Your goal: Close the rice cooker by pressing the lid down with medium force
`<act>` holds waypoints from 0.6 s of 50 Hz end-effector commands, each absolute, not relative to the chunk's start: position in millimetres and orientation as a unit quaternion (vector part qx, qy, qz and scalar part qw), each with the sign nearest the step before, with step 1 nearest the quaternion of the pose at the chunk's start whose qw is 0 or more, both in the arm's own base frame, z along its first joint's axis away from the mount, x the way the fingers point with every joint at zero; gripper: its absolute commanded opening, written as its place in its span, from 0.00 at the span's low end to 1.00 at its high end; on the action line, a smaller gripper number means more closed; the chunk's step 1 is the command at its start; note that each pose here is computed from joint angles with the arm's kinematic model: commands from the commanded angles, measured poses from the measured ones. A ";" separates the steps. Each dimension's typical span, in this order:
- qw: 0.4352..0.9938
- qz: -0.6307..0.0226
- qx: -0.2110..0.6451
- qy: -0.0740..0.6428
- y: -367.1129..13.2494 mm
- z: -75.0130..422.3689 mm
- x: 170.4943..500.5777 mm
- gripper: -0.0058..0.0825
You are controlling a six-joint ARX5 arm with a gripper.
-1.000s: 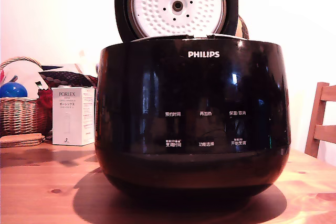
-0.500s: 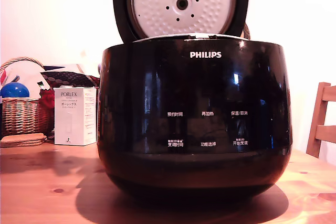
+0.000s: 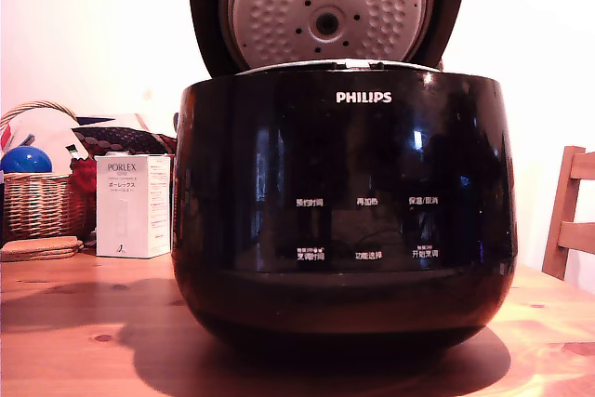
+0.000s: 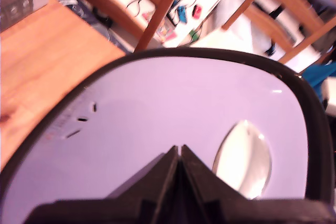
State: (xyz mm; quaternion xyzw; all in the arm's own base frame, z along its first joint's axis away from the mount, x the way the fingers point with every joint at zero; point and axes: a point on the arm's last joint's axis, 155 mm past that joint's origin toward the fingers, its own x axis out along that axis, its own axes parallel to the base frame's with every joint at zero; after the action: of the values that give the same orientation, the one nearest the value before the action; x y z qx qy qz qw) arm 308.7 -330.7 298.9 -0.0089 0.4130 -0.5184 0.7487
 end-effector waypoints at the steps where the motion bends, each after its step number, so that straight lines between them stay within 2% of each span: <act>1: 0.746 -0.514 0.009 0.423 -331.4 291.3 301.7 0.04; 12: 0.751 -0.471 0.066 0.457 -313.3 267.3 297.3 0.04; 30: 0.753 -0.470 0.081 0.453 -312.7 267.0 286.5 0.04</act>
State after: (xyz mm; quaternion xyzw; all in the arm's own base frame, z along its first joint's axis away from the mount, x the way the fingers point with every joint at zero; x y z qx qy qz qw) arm 293.7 -314.1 266.1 0.0786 0.4574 -0.4672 0.7525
